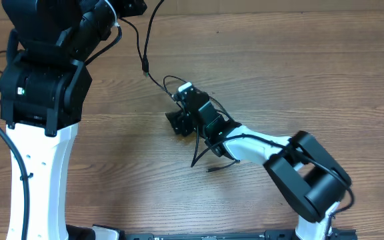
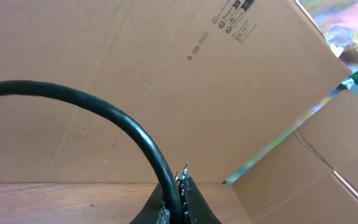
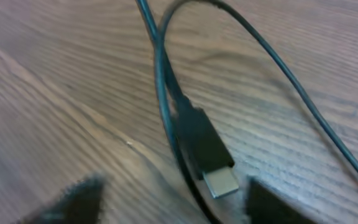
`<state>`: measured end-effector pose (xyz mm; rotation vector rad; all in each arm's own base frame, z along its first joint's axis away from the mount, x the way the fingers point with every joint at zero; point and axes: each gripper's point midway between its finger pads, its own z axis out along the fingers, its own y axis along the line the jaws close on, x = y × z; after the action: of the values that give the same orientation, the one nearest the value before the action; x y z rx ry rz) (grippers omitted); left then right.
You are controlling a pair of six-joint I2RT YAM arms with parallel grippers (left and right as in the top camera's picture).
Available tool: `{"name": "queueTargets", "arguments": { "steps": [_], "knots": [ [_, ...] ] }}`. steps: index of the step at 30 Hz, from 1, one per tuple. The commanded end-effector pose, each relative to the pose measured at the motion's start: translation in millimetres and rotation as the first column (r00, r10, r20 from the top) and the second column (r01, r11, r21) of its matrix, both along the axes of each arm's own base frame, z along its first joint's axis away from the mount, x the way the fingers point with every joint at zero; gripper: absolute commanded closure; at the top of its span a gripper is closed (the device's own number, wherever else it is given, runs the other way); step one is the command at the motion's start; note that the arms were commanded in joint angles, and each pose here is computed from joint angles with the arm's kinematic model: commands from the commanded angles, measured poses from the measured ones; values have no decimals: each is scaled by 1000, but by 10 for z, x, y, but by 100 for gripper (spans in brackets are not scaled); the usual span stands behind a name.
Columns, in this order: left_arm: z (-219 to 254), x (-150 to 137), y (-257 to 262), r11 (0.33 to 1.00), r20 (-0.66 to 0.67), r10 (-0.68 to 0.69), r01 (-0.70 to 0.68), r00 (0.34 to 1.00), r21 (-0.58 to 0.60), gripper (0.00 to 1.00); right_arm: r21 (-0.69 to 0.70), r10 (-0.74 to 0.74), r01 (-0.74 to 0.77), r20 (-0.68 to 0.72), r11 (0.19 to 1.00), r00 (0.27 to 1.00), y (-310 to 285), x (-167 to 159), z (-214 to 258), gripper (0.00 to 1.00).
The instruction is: Untangle cables
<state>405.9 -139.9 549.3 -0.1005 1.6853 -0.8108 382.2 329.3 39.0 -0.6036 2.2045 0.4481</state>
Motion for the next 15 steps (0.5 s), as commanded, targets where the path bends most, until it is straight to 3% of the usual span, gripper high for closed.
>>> {"name": "queueTargets", "arguments": {
  "steps": [1, 4, 6, 10, 15],
  "knots": [
    [178, -120, 89, 999, 41, 26, -25, 999, -23, 94, -62, -107, 111, 69, 992, 992, -179, 193, -60, 69],
    [203, -156, 122, 999, 74, 37, -39, 997, 33, 91, -106, -218, 234, 147, 966, 965, -398, 350, 11, 96],
    [86, -129, 234, 990, 48, 100, -104, 994, 91, 91, -157, -322, 358, 215, 920, 922, -671, 466, 66, 96],
    [-216, -60, 604, 939, -52, 313, -301, 948, 165, 95, -228, -381, 420, 195, 878, 904, -982, 474, 31, 96],
    [-815, -70, 1272, 732, -186, 666, -585, 723, 349, 96, -215, -592, 591, 70, 777, 803, -1631, 450, 91, 96]
  ]
}}
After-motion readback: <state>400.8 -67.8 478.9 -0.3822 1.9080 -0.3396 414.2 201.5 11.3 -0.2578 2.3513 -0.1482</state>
